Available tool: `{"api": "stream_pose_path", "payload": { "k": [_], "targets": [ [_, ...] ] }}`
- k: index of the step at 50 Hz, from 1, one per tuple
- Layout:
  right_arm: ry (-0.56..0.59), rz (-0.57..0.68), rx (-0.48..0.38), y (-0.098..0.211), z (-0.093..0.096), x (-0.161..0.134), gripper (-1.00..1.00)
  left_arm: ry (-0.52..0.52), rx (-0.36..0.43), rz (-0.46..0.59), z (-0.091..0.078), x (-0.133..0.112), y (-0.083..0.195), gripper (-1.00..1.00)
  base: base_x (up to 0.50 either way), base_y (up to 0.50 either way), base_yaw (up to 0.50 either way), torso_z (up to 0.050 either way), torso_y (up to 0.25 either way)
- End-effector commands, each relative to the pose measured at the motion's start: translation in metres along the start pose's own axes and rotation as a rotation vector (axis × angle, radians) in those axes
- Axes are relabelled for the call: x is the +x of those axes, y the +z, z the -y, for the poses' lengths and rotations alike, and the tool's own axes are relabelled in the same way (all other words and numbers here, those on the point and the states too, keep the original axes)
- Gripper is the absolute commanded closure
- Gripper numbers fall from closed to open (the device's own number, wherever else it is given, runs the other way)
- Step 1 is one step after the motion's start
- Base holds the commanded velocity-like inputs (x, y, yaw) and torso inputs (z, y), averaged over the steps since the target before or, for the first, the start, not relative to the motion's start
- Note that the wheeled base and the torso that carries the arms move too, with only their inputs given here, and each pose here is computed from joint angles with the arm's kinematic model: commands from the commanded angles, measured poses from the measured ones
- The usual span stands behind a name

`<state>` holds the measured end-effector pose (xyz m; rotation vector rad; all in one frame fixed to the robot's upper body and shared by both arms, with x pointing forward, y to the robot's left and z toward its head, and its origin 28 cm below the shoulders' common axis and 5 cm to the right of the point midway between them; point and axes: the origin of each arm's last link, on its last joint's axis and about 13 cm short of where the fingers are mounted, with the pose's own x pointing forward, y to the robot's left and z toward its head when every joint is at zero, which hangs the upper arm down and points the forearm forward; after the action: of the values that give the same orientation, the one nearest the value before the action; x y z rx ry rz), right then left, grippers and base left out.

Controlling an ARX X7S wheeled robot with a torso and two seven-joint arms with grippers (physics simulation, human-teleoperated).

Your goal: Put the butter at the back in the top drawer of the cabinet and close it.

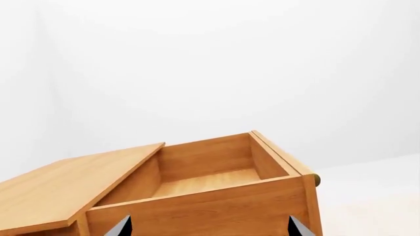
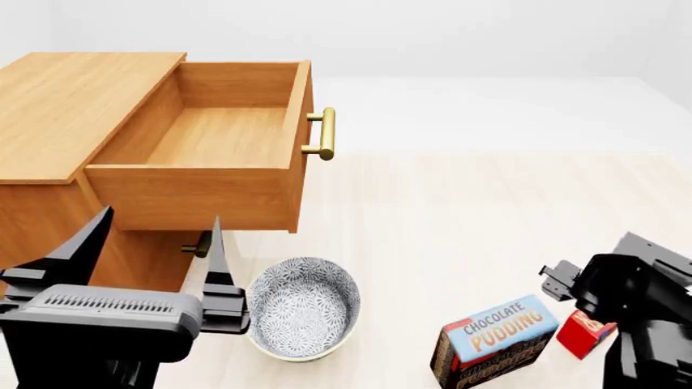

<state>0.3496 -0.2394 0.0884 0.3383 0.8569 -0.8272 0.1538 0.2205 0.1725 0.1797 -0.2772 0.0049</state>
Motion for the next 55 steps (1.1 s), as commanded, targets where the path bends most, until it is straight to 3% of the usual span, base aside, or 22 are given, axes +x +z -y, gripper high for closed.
{"api": "stream_pose_path", "payload": {
  "k": [1,19,43,55],
  "targets": [
    [0.035,-0.025,0.043,-0.004,-0.004,0.002,1.00,-0.001,0.002,-0.003,0.000,0.000,0.001,-1.00,0.00,0.00,0.00,0.000,0.000],
    [0.011,0.028,0.068,0.003,-0.003,-0.004,1.00,-0.004,0.002,-0.004,0.000,-0.001,0.002,-1.00,0.00,0.00,0.00,0.000,0.000],
    [-0.065,0.529,0.001,0.038,-0.016,-0.066,1.00,-0.013,-0.015,-0.011,0.001,-0.003,0.001,-1.00,0.00,0.00,0.00,0.000,0.000],
    [0.137,0.793,0.041,0.052,-0.015,-0.129,1.00,-0.021,-0.017,-0.008,0.003,-0.001,0.004,-1.00,0.00,0.00,0.00,0.000,0.001]
  ]
}}
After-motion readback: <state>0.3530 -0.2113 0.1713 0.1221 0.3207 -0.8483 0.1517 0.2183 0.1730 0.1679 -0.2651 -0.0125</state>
